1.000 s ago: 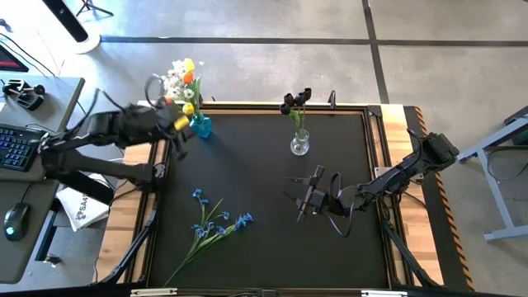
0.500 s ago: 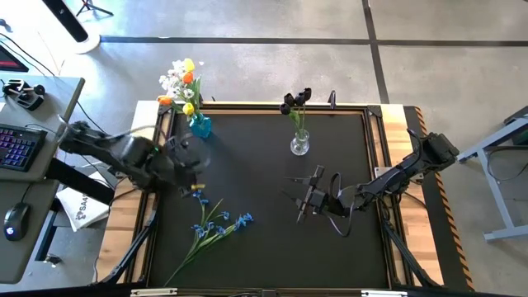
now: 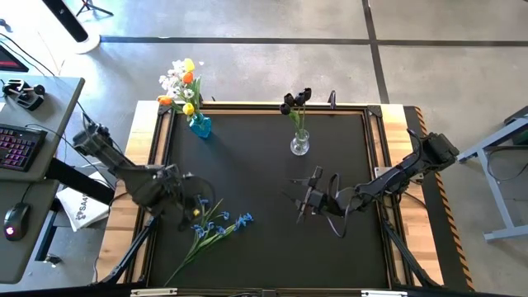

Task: Sort flowers into vase by color
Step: Put the blue flowers into the transparent vase

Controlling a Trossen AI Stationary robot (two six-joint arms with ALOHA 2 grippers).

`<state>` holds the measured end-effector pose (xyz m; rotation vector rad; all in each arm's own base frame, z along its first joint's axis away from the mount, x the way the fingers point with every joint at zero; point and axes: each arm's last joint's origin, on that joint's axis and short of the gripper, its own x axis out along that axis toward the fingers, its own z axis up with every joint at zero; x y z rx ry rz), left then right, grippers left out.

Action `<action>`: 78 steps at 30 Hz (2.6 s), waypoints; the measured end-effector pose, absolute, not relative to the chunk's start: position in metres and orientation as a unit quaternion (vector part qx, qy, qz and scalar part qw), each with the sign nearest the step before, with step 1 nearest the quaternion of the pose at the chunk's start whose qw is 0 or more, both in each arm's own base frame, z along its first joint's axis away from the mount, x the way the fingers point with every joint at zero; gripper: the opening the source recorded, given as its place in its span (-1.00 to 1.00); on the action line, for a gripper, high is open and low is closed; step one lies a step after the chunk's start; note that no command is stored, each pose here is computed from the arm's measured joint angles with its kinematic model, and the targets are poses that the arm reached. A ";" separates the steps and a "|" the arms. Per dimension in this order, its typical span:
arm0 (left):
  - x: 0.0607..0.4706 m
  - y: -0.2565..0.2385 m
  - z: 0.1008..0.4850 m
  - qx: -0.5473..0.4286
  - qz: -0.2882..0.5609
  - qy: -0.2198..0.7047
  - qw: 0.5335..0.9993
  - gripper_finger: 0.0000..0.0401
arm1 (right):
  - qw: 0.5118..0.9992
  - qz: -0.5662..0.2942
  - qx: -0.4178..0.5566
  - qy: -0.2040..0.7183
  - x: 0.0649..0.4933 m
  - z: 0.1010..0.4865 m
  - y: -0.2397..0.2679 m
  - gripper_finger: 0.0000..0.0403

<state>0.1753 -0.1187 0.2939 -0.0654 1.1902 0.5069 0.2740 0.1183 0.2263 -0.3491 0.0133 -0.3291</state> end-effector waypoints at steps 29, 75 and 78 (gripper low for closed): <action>0.177 -0.141 0.158 -0.319 0.064 0.640 0.696 0.20 | 0.971 -0.161 -0.176 0.018 0.274 0.224 0.118 -0.14; 0.287 0.010 0.166 -0.041 0.031 0.322 0.945 -0.98 | 0.972 -0.170 -0.160 0.021 0.275 0.223 0.117 -0.14; 0.287 0.014 0.161 -0.064 0.018 0.336 0.940 -0.88 | 0.971 -0.177 -0.160 0.022 0.274 0.223 0.116 -0.14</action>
